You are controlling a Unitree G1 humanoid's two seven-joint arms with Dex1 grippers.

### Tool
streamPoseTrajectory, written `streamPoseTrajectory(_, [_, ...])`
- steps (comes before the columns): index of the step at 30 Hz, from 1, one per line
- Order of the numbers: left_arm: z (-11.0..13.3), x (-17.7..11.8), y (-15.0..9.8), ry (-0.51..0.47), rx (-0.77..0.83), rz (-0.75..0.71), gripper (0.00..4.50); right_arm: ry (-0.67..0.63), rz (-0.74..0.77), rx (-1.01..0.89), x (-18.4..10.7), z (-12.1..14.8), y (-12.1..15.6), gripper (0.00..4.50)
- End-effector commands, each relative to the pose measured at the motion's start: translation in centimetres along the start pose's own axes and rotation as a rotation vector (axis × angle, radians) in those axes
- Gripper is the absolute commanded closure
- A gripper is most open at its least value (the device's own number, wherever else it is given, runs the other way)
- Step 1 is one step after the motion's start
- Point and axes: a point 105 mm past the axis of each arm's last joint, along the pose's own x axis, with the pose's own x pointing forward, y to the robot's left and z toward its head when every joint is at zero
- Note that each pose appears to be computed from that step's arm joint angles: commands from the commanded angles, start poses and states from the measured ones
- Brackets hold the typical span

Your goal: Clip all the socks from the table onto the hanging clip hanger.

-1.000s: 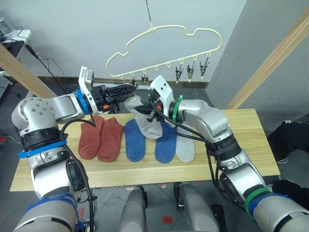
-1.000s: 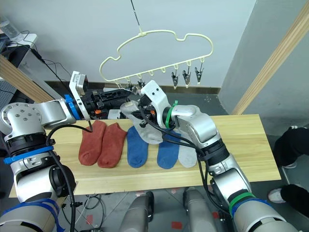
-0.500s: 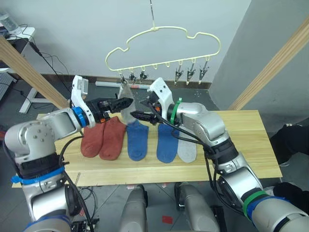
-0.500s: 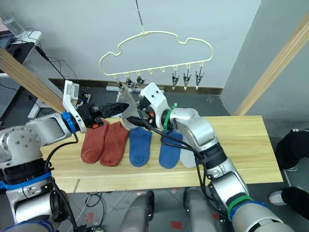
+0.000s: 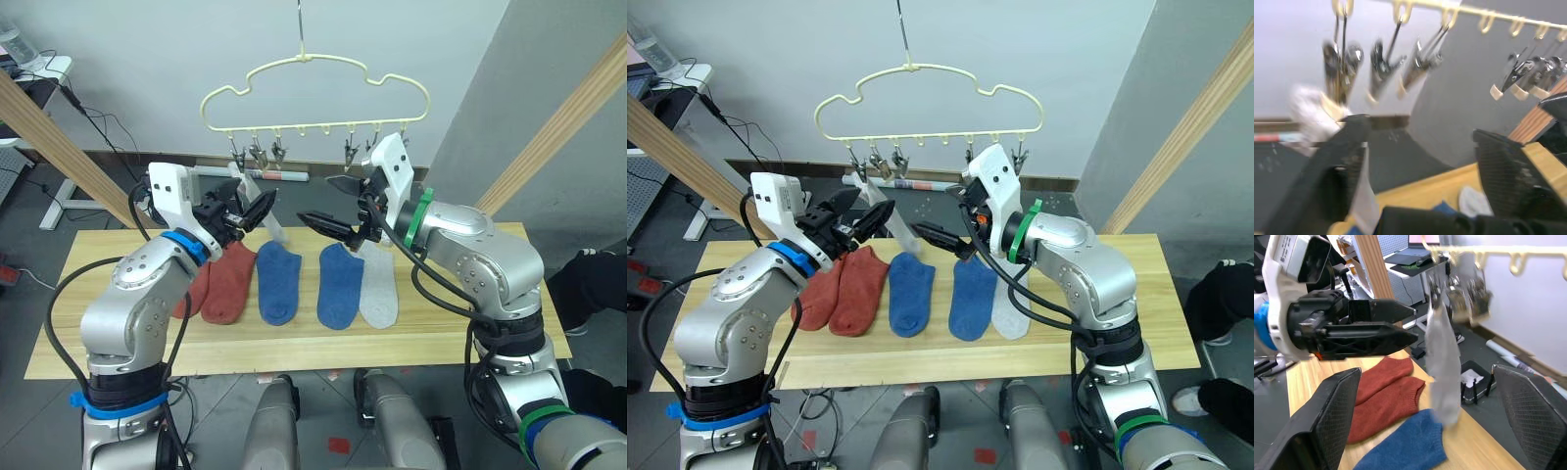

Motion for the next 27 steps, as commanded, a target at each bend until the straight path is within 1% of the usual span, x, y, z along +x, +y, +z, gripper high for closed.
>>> streamPoseTrajectory(1, [0.9,0.2,-0.5,-0.061,0.067,0.012,1.96,-0.063,0.011,-0.043,-0.4,1.9,0.8,0.0])
streamPoseTrajectory(2, [0.8,0.3,-0.6,-0.064,0.076,0.008,2.23,-0.072,0.012,-0.041,-0.5,2.2,0.9,0.0])
streamPoseTrajectory(7, [0.4,1.4,0.0,-0.11,0.093,0.06,2.23,-0.111,0.011,-0.048,-0.5,3.2,1.2,0.0])
streamPoseTrajectory(14, [-0.5,2.2,0.0,-0.124,0.084,0.077,2.23,-0.121,0.002,-0.053,-0.3,3.6,1.3,0.0])
streamPoseTrajectory(16, [-0.8,2.3,0.3,-0.123,0.082,0.093,2.23,-0.122,0.001,-0.052,-0.4,3.7,1.3,0.0])
streamPoseTrajectory(19, [-1.6,2.7,1.2,-0.121,0.092,0.154,2.23,-0.121,-0.019,-0.052,-0.4,3.6,1.0,0.0])
streamPoseTrajectory(27, [-1.8,3.5,1.6,-0.139,0.106,0.165,2.23,-0.125,-0.028,-0.05,-0.5,3.8,1.0,0.0])
